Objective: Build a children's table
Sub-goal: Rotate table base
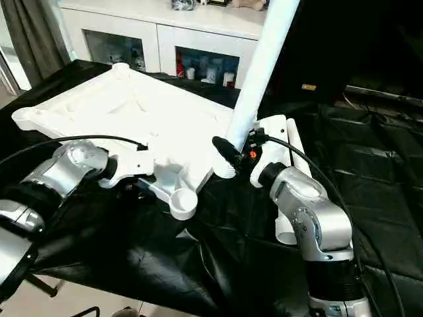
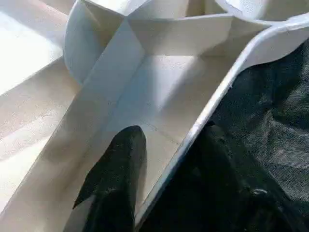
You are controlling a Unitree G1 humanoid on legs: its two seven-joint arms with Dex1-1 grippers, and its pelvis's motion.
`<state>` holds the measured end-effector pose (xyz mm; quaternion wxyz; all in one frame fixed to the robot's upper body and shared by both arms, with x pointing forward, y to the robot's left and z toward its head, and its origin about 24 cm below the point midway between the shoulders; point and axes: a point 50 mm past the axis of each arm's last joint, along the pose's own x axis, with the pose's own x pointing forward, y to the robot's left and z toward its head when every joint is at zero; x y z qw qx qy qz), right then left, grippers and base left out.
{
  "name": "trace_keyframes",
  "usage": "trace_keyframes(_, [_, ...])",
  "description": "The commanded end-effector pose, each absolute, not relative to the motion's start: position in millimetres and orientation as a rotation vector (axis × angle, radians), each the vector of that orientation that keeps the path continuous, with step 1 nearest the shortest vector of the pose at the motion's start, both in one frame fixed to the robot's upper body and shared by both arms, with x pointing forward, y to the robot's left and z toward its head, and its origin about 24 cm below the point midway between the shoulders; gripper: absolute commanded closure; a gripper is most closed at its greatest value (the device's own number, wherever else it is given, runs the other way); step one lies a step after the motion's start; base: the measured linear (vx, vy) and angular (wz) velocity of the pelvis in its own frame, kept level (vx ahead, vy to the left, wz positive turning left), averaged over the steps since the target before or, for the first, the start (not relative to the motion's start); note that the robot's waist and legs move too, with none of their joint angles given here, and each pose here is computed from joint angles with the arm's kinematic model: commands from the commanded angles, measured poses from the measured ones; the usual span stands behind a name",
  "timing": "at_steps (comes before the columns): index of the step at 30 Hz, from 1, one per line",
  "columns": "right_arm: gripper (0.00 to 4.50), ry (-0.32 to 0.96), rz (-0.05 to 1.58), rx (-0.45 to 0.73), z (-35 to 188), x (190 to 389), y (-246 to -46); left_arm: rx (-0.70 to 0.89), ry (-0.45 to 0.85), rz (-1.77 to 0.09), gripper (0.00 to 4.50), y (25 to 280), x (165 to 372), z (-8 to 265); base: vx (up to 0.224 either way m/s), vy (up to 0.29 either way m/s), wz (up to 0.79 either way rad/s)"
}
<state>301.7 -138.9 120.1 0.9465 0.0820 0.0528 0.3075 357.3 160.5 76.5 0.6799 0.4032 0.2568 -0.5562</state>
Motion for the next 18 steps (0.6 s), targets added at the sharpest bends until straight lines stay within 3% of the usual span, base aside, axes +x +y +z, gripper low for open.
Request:
trace_keyframes(1, [2.61, 0.101, 0.623, 0.161, 120.8, 301.9, -139.7, 0.906, 0.57, -1.221, 2.66, 160.1, 361.3, 81.8, 0.0, 0.0, 0.0])
trace_keyframes(9, [2.61, 0.109, 0.629, 0.158, 118.4, 301.3, -138.7, 0.867, 0.643, -1.249, 3.12, 155.9, 359.3, 84.2, 0.0, 0.0, 0.0])
trace_keyframes(18, [2.61, 0.113, 0.629, 0.163, 116.6, 300.8, -136.8, 0.627, 0.687, -1.132, 3.55, 137.7, 358.1, 75.4, 0.0, 0.0, 0.0])
